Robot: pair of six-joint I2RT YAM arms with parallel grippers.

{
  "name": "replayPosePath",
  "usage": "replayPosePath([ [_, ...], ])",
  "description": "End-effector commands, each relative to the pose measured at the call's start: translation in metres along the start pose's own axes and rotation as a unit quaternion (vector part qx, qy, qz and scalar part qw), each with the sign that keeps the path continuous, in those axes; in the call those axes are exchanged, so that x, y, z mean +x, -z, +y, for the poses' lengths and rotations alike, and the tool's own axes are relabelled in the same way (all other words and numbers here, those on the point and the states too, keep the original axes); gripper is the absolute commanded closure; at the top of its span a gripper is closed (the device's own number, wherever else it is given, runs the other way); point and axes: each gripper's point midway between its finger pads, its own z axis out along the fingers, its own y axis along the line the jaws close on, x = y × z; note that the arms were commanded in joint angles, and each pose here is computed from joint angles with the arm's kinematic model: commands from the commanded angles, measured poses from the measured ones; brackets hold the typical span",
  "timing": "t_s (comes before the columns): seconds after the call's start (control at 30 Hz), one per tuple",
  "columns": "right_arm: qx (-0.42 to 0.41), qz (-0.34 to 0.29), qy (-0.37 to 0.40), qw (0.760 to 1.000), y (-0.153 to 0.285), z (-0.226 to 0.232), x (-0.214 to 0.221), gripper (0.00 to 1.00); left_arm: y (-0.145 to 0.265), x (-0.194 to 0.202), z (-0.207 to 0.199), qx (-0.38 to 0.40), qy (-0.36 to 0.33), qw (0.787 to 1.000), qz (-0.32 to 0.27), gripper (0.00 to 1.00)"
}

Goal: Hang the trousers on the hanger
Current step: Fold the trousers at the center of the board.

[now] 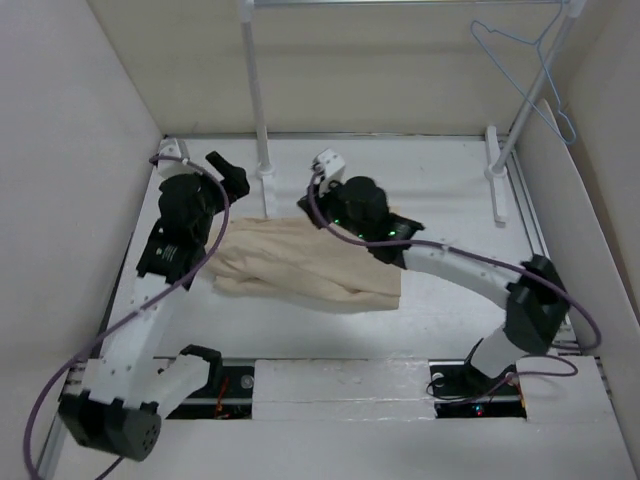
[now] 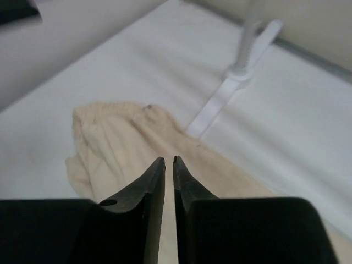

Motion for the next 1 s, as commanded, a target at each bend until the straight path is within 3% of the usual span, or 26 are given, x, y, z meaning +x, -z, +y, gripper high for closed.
replayPosePath([
  [0.0, 0.028, -0.052, 0.036, 0.998, 0.041, -0.033, -0.042, 0.86, -0.036, 0.023, 0.042, -0.026, 0.015, 0.997, 0.075, 0.14],
  [0.03, 0.023, -0.02, 0.067, 0.997, 0.051, -0.041, -0.025, 0.96, -0.04, 0.04, 0.061, -0.023, 0.038, 0.991, 0.124, 0.15],
  [0.1, 0.02, 0.015, 0.079, 0.997, 0.058, -0.043, -0.001, 0.96, -0.036, 0.06, 0.071, -0.024, 0.044, 0.986, 0.156, 0.16],
  [0.13, 0.013, 0.032, 0.084, 0.996, 0.06, -0.038, 0.015, 0.89, -0.033, 0.073, 0.094, -0.07, 0.044, 0.985, 0.154, 0.15],
  [0.2, -0.018, 0.051, 0.089, 0.995, 0.06, -0.021, 0.045, 0.71, -0.022, 0.068, 0.103, -0.083, 0.062, 0.989, 0.105, 0.15],
  [0.23, -0.042, 0.059, 0.094, 0.993, 0.058, -0.003, 0.055, 0.54, -0.018, 0.079, 0.124, -0.119, 0.072, 0.986, 0.087, 0.14],
  [0.27, -0.063, 0.062, 0.103, 0.991, 0.053, 0.01, 0.06, 0.49, -0.014, 0.071, 0.123, -0.116, 0.096, 0.987, 0.058, 0.12],
  [0.3, -0.088, 0.076, 0.126, 0.985, 0.039, 0.024, 0.066, 0.46, -0.017, 0.064, 0.122, -0.113, 0.102, 0.988, 0.034, 0.01],
  [0.33, -0.103, 0.089, 0.143, 0.98, 0.032, 0.036, 0.07, 0.45, -0.02, 0.057, 0.124, -0.121, 0.1, 0.987, 0.023, 0.01],
  [0.4, -0.14, 0.127, 0.199, 0.962, 0.024, 0.066, 0.088, 0.45, -0.035, 0.076, 0.138, -0.168, 0.083, 0.979, 0.08, 0.01],
  [0.43, -0.137, 0.129, 0.214, 0.959, 0.008, 0.073, 0.086, 0.45, -0.044, 0.063, 0.132, -0.171, 0.077, 0.979, 0.083, 0.01],
  [0.5, -0.136, 0.126, 0.233, 0.955, -0.005, 0.083, 0.089, 0.45, -0.054, 0.075, 0.158, -0.219, 0.075, 0.966, 0.115, 0.01],
  [0.6, -0.139, 0.097, 0.228, 0.959, -0.028, 0.091, 0.085, 0.44, -0.053, 0.067, 0.18, -0.199, 0.133, 0.965, 0.109, 0.01],
  [0.8, -0.127, 0.136, 0.237, 0.954, -0.053, 0.086, 0.117, 0.43, -0.052, 0.127, 0.207, -0.179, 0.196, 0.938, 0.221, 0.01],
  [0.9, -0.102, 0.149, 0.242, 0.953, -0.062, 0.076, 0.13, 0.44, -0.046, 0.144, 0.215, -0.183, 0.197, 0.938, 0.221, 0.01],
  [0.97, -0.096, 0.167, 0.246, 0.95, -0.067, 0.074, 0.139, 0.51, -0.042, 0.163, 0.215, -0.177, 0.213, 0.93, 0.24, 0.01],
])
